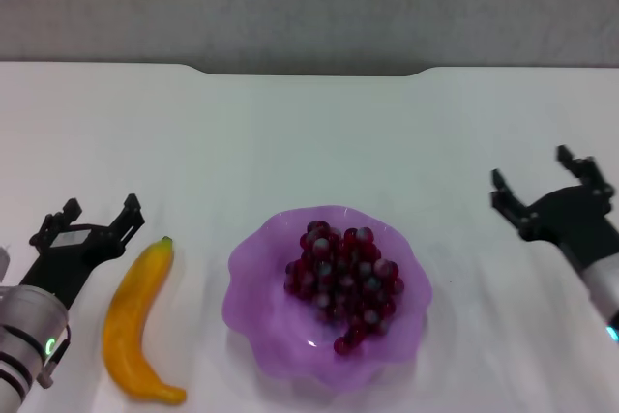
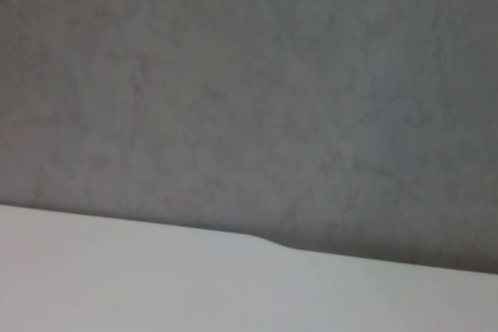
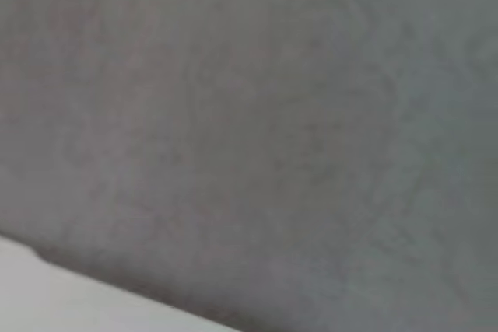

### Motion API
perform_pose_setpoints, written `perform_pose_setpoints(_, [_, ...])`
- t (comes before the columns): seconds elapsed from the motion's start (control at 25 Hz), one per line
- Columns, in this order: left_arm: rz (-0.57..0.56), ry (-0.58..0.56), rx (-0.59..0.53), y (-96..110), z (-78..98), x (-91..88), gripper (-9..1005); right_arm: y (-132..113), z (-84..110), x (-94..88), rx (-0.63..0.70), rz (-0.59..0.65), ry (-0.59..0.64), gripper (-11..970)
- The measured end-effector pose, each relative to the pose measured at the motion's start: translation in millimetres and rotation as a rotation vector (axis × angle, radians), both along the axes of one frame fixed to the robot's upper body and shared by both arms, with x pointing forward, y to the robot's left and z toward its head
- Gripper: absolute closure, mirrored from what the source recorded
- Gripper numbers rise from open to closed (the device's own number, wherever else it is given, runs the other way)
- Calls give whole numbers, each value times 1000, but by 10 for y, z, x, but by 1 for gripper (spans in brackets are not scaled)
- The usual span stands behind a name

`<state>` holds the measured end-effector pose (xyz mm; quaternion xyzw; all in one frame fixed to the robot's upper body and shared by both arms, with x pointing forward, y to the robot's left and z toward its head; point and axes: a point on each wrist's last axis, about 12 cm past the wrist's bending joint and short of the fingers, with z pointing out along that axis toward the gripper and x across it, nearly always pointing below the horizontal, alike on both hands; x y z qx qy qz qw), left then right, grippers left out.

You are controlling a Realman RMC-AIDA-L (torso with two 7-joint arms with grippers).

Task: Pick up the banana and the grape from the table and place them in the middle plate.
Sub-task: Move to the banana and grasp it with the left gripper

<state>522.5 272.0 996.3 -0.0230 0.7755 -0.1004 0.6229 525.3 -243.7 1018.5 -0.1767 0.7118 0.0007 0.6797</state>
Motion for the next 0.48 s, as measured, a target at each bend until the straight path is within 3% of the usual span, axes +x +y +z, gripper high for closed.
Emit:
perform_pose_setpoints(0.2, [-31, -15, -12, -63, 24, -37, 114, -104, -79, 15, 148, -39, 97, 78])
perform_pose_setpoints(0.48, [-99, 3, -27, -173, 99, -7, 115, -99, -121, 30, 134, -31, 131, 78])
